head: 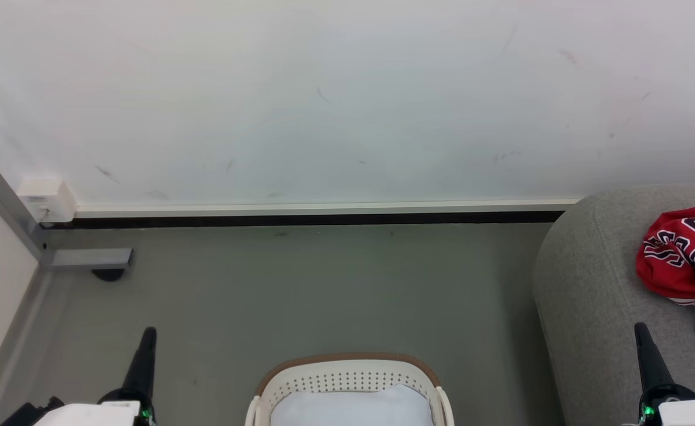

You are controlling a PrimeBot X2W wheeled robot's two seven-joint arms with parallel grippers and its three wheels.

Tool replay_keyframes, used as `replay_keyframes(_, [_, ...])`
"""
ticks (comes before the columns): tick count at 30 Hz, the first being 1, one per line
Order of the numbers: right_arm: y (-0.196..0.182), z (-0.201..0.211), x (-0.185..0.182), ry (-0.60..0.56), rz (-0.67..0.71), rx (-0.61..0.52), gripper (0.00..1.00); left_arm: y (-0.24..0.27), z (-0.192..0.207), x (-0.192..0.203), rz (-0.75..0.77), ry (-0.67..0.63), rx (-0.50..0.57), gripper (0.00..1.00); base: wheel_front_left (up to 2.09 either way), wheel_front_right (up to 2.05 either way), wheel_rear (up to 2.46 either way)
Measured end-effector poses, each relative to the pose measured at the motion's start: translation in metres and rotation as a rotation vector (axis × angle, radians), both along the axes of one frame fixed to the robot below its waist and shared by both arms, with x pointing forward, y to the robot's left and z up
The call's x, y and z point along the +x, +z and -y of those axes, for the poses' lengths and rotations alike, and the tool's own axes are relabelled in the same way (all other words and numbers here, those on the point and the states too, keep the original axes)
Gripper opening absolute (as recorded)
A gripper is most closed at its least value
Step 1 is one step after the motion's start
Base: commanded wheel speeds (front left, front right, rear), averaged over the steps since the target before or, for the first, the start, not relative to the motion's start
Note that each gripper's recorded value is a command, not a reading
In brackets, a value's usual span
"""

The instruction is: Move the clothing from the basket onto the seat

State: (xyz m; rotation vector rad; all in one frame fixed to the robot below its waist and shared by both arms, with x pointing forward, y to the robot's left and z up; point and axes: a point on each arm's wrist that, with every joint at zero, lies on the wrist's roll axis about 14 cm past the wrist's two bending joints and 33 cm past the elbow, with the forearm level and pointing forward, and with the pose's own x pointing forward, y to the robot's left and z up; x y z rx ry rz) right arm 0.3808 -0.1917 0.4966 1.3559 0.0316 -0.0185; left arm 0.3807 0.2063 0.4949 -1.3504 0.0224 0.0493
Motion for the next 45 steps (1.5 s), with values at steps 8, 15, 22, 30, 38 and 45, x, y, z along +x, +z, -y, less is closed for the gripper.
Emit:
replay_keyframes(8, [0.0031, 0.0018, 0.0026, -0.001, 0.008, 0.058, 0.00, 0.0025, 0.0018, 0.0021, 0.010, -0.004, -0.062, 0.00, 0.00, 0.00, 0.00])
replay_keyframes(15, [0.0038, 0.0037, 0.0032, -0.004, 0.010, 0.105, 0.00, 0.0050, 0.0034, 0.0040, 0.019, -0.010, -0.112, 0.00, 0.00, 0.00, 0.00])
replay_keyframes(22, [0.0066, 0.0055, 0.0053, -0.006, 0.018, 0.148, 0.00, 0.0069, 0.0051, 0.0053, 0.026, -0.013, -0.153, 0.00, 0.00, 0.00, 0.00])
replay_keyframes(30, [0.0086, 0.0074, 0.0067, -0.009, 0.025, 0.201, 0.00, 0.0093, 0.0066, 0.0068, 0.037, -0.017, -0.207, 0.00, 0.00, 0.00, 0.00])
replay_keyframes(38, [0.0085, 0.0078, 0.0067, -0.008, 0.025, 0.213, 0.00, 0.0099, 0.0069, 0.0072, 0.039, -0.018, -0.218, 0.00, 0.00, 0.00, 0.00])
replay_keyframes(45, [0.0084, 0.0074, 0.0067, -0.009, 0.025, 0.217, 0.00, 0.0099, 0.0069, 0.0073, 0.039, -0.018, -0.218, 0.00, 0.00, 0.00, 0.00])
